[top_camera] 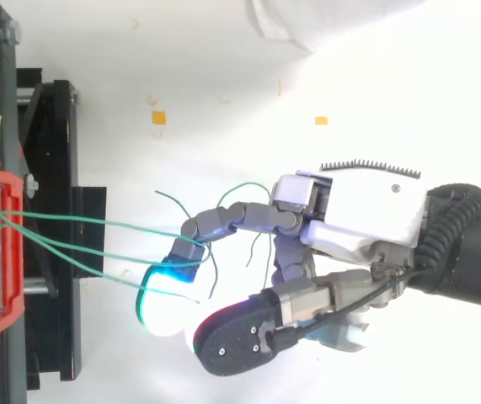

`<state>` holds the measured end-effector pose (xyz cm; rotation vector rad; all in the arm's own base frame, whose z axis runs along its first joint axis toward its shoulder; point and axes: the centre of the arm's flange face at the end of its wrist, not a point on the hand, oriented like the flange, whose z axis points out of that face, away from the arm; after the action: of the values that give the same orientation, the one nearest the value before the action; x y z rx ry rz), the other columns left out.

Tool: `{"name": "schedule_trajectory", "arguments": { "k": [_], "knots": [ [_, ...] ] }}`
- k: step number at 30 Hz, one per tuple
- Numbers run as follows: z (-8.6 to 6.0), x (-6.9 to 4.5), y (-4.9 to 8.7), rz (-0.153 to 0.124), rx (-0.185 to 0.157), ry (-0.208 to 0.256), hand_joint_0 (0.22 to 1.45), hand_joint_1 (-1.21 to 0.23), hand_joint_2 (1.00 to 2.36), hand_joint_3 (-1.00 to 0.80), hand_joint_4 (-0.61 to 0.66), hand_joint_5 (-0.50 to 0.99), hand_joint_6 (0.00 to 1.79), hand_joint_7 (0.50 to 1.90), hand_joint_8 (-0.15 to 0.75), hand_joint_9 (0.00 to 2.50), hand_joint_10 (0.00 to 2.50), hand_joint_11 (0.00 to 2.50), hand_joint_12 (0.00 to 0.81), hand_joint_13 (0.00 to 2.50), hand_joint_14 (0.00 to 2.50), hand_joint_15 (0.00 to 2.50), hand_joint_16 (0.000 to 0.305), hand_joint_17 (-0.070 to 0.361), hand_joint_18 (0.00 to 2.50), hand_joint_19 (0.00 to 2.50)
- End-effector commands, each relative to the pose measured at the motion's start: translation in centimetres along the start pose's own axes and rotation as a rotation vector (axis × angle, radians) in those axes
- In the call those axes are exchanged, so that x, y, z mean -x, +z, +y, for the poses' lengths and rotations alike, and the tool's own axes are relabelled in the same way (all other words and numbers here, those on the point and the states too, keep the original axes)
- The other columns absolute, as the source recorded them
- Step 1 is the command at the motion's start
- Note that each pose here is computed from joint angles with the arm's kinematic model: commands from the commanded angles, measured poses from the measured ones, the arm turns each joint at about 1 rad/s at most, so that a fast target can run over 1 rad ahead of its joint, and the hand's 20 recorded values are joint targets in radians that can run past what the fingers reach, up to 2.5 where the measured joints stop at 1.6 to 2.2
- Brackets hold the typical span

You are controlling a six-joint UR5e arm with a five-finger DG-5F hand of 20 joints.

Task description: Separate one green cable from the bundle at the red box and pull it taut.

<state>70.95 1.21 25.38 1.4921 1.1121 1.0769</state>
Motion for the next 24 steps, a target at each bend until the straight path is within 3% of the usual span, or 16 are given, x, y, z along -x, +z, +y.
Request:
{"name": "schedule_trajectory", "arguments": {
  "k": [1, 2, 4, 7, 15, 19, 24],
  "knots": [
    [0.1, -0.3, 0.1, -0.021, 0.019, -0.018, 0.46, -0.57, 1.0, -0.5, 0.27, 0.02, 0.5, 0.87, 0.268, 2.0, 0.03, 1.02, 0.388, 2.0, 0.02, 1.37, 0.075, 0.169, 2.22, 0.85],
    [0.2, -0.2, 0.1, -0.034, 0.028, -0.025, 0.46, -0.57, 1.0, -0.5, 0.27, 0.01, 0.5, 0.87, 0.272, 2.0, 0.03, 1.03, 0.396, 2.0, 0.02, 1.37, 0.075, 0.169, 2.22, 0.85],
    [0.4, 0.0, 0.2, -0.089, 0.055, -0.06, 0.45, -0.56, 1.0, -0.5, 0.27, 0.01, 0.5, 0.85, 0.278, 1.96, 0.03, 1.0, 0.404, 1.97, 0.02, 1.33, 0.077, 0.172, 2.21, 0.84],
    [0.7, 0.1, 0.3, -0.127, 0.079, -0.083, 0.42, -0.55, 1.0, -0.5, 0.28, 0.0, 0.5, 0.83, 0.288, 1.92, 0.03, 0.97, 0.421, 1.93, 0.02, 1.28, 0.08, 0.18, 2.18, 0.82],
    [1.2, 0.0, 0.7, -0.15, 0.124, -0.075, 0.4, -0.53, 1.0, -0.5, 0.28, -0.02, 0.5, 0.81, 0.301, 1.81, 0.03, 0.91, 0.45, 1.84, 0.02, 1.19, 0.082, 0.185, 2.1, 0.79],
    [1.1, 0.4, 0.7, -0.186, 0.128, -0.093, 0.4, -0.54, 1.0, -0.5, 0.29, -0.02, 0.5, 0.81, 0.3, 1.8, 0.02, 0.91, 0.451, 1.84, 0.02, 1.17, 0.082, 0.185, 2.09, 0.79],
    [1.1, 0.5, 0.7, -0.197, 0.128, -0.095, 0.41, -0.54, 1.0, -0.5, 0.29, -0.02, 0.5, 0.81, 0.299, 1.8, 0.02, 0.91, 0.451, 1.83, 0.02, 1.17, 0.081, 0.182, 2.07, 0.79]
  ]
}}
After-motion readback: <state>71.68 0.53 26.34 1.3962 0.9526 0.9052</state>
